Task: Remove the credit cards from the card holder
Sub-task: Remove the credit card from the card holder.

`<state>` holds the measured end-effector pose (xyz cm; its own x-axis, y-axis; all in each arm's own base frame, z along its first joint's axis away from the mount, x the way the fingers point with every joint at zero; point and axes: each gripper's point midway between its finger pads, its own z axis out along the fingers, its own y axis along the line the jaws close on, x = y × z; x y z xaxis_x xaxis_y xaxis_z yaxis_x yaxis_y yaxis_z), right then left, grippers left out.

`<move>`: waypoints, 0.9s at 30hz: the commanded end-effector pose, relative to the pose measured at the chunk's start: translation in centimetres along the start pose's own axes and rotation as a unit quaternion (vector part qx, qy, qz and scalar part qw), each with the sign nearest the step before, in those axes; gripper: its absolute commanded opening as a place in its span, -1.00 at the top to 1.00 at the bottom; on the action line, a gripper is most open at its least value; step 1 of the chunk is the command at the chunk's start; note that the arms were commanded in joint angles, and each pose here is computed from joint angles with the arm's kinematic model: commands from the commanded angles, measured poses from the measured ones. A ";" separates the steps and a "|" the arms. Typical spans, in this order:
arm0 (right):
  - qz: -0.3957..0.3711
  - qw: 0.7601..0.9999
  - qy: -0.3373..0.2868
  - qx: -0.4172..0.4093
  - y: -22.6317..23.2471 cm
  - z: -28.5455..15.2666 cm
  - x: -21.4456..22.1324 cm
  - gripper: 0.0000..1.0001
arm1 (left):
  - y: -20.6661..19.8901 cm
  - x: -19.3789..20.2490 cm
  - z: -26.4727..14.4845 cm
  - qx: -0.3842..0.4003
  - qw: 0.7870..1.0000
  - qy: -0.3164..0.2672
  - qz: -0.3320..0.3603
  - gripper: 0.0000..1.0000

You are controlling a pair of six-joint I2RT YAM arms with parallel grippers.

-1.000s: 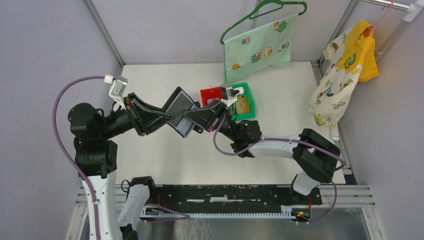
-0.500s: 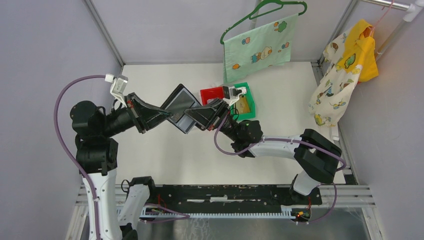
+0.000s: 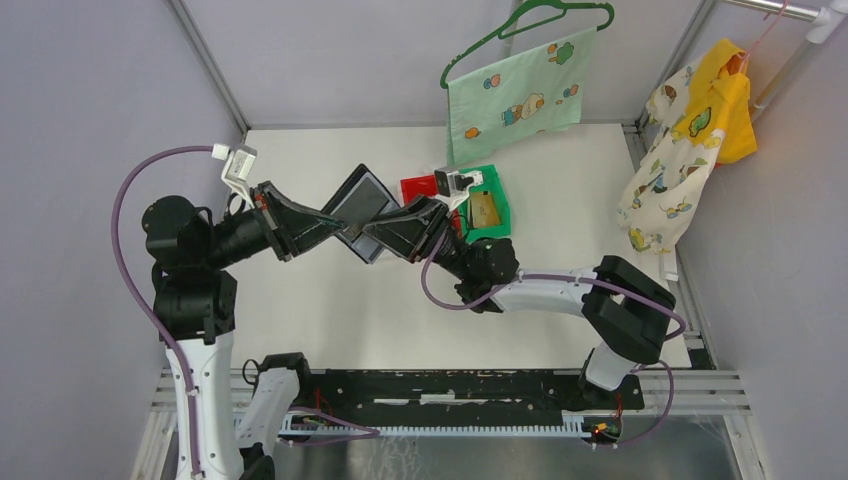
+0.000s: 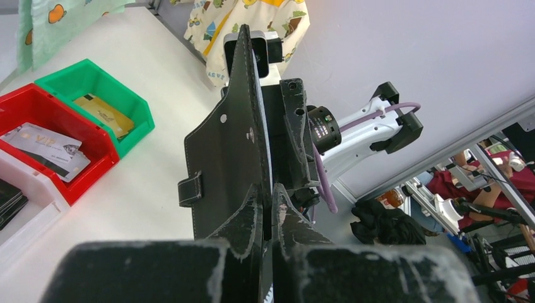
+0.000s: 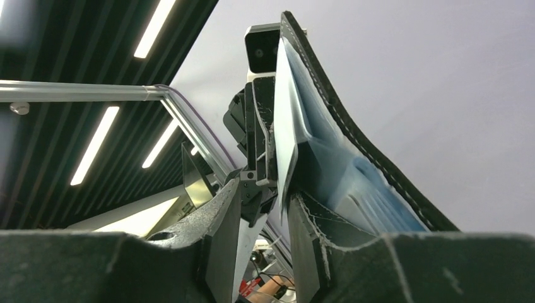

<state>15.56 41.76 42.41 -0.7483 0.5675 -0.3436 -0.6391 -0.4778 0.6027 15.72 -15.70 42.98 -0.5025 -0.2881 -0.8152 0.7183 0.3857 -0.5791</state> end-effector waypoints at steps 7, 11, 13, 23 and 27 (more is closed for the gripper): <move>-0.003 0.990 -0.045 -0.135 6.4 0.9 -2.2 0.42 | -1.8 0.7 -0.4 0.038 0.999 0.021 0.028 0.97; -0.003 0.991 -0.045 -0.127 6.0 0.7 -2.2 0.74 | -1.9 0.7 -0.5 0.039 0.999 0.021 0.029 0.97; -0.006 0.992 -0.045 -0.119 5.6 0.4 -2.1 0.91 | -2.0 0.6 -0.5 0.039 0.999 0.020 0.030 0.84; -0.034 0.995 -0.027 -0.089 4.4 0.3 -0.8 1.00 | -2.1 0.2 -0.3 0.039 0.999 0.012 0.006 0.20; -0.038 0.995 -0.024 -0.085 4.2 0.2 -0.6 1.00 | -2.1 0.0 -0.3 0.038 0.999 0.007 -0.003 0.60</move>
<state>15.47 42.77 41.57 -0.7432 0.5638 -0.3603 -0.6459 -0.4639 0.6063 14.88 -16.01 42.94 -0.5254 -0.2724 -0.8061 0.7278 0.3469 -0.5916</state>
